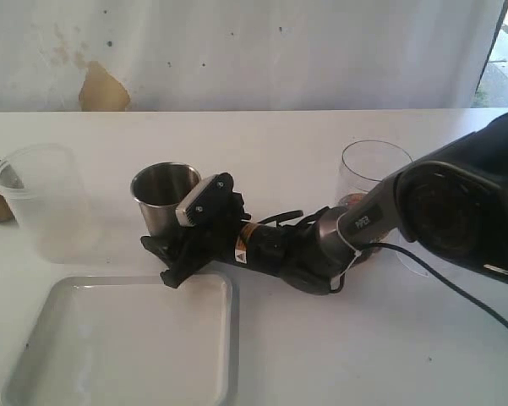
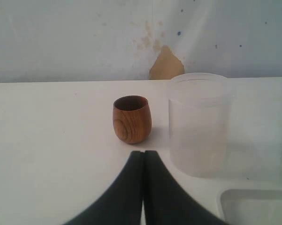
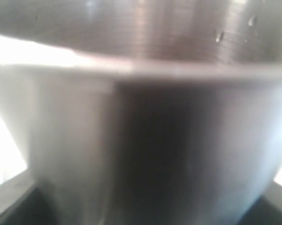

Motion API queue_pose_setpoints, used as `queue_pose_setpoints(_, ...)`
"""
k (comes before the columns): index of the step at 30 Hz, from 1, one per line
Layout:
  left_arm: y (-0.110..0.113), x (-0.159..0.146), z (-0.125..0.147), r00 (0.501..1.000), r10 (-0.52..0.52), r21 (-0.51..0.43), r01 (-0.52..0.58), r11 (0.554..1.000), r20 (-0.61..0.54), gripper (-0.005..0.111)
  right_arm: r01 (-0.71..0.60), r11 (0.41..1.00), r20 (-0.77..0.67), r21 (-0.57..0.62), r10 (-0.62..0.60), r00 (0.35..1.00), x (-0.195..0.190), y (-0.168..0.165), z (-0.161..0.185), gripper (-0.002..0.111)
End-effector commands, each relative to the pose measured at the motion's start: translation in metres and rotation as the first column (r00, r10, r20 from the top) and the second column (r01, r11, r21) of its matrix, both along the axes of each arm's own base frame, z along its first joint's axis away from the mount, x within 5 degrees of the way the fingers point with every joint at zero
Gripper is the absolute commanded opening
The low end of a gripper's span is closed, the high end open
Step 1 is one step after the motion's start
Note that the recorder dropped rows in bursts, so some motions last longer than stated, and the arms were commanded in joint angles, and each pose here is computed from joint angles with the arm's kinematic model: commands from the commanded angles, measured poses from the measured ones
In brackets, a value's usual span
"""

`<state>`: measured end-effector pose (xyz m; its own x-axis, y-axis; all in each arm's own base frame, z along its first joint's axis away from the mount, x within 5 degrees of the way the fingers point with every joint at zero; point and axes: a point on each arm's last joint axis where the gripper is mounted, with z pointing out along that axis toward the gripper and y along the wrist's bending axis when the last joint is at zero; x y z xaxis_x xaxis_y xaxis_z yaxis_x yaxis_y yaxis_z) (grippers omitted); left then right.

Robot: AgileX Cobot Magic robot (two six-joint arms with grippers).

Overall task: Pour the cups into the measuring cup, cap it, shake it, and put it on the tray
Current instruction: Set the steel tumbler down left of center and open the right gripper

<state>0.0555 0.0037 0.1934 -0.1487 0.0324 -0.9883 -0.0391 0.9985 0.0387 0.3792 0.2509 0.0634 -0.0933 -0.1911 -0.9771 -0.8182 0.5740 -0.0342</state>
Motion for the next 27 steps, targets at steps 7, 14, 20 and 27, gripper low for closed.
queue_pose_setpoints(7, 0.000, 0.000, -0.001, 1.000, 0.005, 0.002, -0.005, 1.000, 0.000, 0.000, 0.007, 1.000, -0.026, 0.005, -0.007, 1.000, 0.000, 0.000, -0.002, 0.087)
queue_pose_setpoints(14, 0.000, 0.000, -0.001, 1.000, 0.005, 0.002, -0.005, 1.000, 0.000, 0.000, 0.014, 1.000, 0.003, 0.005, -0.014, 1.000, 0.003, 0.001, 0.018, 0.088)
queue_pose_setpoints(20, 0.000, 0.000, -0.001, 1.000, 0.005, 0.002, -0.005, 1.000, 0.000, 0.000, 0.012, 1.000, 0.041, 0.026, -0.013, 0.999, 0.004, 0.001, 0.038, 0.088)
queue_pose_setpoints(27, 0.000, 0.000, -0.001, 1.000, 0.005, 0.002, -0.005, 1.000, 0.000, 0.000, 0.008, 1.000, 0.044, 0.025, -0.010, 0.999, 0.003, 0.002, 0.039, 0.088)
